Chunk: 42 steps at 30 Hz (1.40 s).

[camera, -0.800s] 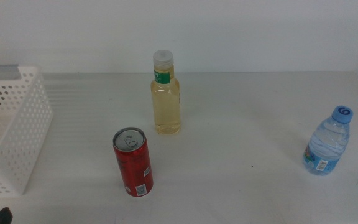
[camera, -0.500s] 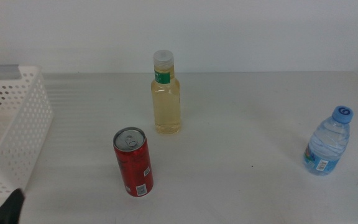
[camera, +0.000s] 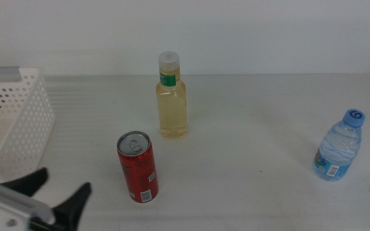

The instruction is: Use arms to grab the bottles and put them into the dustbin to the left of the table.

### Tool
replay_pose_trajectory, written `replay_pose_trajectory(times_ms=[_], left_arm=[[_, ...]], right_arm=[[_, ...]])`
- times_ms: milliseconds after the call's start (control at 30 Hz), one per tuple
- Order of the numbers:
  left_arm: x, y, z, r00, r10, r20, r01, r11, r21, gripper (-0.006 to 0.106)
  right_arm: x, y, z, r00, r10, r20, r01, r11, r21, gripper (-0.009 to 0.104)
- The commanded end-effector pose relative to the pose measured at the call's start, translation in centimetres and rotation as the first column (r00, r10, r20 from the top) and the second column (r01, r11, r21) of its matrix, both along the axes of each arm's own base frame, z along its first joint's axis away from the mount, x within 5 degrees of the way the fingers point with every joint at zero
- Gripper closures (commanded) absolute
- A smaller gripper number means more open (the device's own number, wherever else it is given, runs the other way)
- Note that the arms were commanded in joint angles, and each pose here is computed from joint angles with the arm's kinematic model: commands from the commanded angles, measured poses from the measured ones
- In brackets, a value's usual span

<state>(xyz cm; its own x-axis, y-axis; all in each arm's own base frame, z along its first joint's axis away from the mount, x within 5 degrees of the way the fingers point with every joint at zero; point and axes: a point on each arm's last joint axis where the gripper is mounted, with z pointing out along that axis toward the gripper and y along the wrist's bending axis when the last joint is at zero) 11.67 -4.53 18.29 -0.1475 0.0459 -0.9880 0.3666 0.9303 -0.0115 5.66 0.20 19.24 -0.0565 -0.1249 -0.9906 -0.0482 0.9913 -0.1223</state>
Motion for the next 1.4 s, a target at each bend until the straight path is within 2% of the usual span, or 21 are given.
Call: replay_pose_trajectory(times_ms=[0, 533, 933, 1133, 1367], left_arm=[[0.3, -0.7, 0.4, 0.997, -0.039, 0.072, 0.043, 0.998, -0.05, 0.019], [1.8, -3.4, -2.1, 0.979, -0.197, 0.051, 0.2, 0.977, -0.07, 0.019], [2.1, -3.7, -3.5, 0.978, -0.206, -0.01, 0.205, 0.976, -0.069, 0.019], [2.1, -3.7, -3.5, 0.979, -0.198, -0.036, 0.192, 0.972, -0.133, 0.019], [2.2, -3.6, -3.5, 0.981, -0.187, -0.043, 0.179, 0.972, -0.15, 0.019]], right_arm=[[-0.2, 0.0, 1.1, 0.994, -0.004, 0.109, 0.004, 1.0, -0.007, 0.026], [-0.2, 0.0, 1.1, 0.994, -0.004, 0.109, 0.004, 1.0, -0.007, 0.026], [-0.2, 0.0, 1.1, 0.994, -0.004, 0.109, 0.004, 1.0, -0.007, 0.026], [-0.2, 0.0, 1.1, 0.994, -0.004, 0.109, 0.004, 1.0, -0.007, 0.026], [-0.2, 0.0, 1.1, 0.994, -0.004, 0.109, 0.004, 1.0, -0.007, 0.026]])
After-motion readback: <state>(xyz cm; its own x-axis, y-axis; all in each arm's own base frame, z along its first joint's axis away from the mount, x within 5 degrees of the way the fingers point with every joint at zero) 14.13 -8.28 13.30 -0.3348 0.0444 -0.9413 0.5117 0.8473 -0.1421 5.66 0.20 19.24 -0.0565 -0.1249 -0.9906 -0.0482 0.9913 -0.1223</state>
